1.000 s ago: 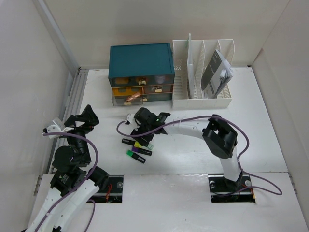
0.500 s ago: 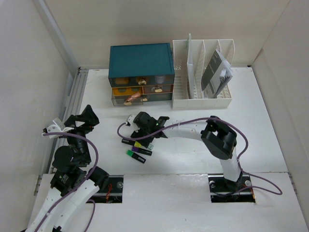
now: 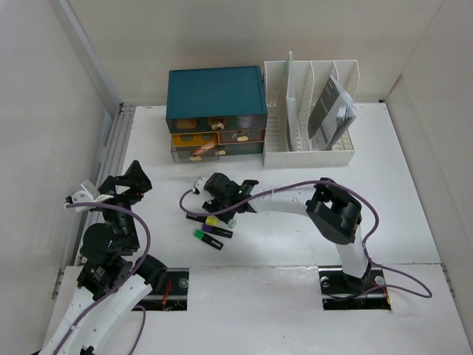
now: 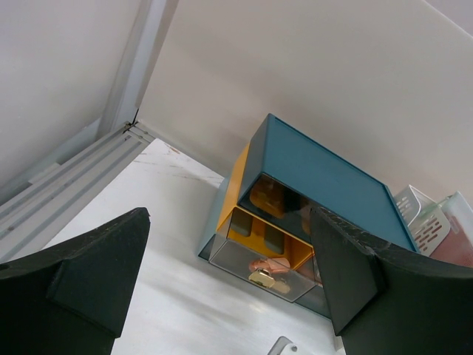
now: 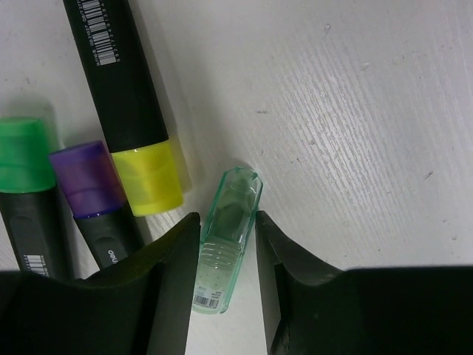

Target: Organize the desk

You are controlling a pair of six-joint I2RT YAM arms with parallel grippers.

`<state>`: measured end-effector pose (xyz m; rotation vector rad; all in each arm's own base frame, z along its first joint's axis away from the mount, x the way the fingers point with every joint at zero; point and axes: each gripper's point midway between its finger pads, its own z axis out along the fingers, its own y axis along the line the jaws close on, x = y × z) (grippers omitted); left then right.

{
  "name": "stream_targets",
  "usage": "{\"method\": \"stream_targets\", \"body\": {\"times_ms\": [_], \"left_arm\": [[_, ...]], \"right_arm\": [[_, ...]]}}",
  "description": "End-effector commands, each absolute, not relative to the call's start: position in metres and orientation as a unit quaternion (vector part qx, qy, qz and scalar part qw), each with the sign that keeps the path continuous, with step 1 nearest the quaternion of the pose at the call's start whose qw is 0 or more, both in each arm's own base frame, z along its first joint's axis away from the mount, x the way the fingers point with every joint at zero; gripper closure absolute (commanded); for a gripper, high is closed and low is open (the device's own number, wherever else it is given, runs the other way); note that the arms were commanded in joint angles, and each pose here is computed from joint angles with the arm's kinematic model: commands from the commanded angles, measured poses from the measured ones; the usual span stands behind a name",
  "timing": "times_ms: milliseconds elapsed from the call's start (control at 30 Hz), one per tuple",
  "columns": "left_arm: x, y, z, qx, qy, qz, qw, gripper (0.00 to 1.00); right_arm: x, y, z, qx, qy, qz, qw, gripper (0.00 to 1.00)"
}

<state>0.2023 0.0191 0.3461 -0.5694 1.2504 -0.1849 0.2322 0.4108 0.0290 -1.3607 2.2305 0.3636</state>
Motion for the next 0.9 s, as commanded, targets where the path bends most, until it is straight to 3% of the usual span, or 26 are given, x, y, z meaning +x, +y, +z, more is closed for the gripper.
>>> {"method": "stream_targets", "body": {"times_ms": [0, 367, 633, 800, 867], "left_arm": [[0.201, 0.022, 0.355, -0.270, 0.559, -0.091, 0.778, 0.13], [0.201, 0.022, 0.355, -0.270, 0.559, -0.091, 0.778, 0.13], [0.201, 0.022, 0.355, -0.270, 0.559, -0.091, 0.778, 0.13], [0.201, 0.022, 0.355, -0.270, 0.559, -0.091, 0.778, 0.13], [0.201, 0.022, 0.355, -0.270, 0.559, -0.091, 0.778, 0.13]], "right_arm": [[0.227, 0.416, 0.016, -0.512, 0.812, 0.125, 0.252, 0.59], [0.212, 0.418, -0.002, -0.530, 0.812, 0.110, 0.220, 0.61], [0.219, 0.426, 0.011, -0.535, 0.804, 0.111, 0.234, 0.96], [0.255, 0.437, 0.050, -0.553, 0.777, 0.070, 0.291, 1.00], [0.273, 0.447, 0.092, -0.572, 0.749, 0.070, 0.327, 1.00]]}}
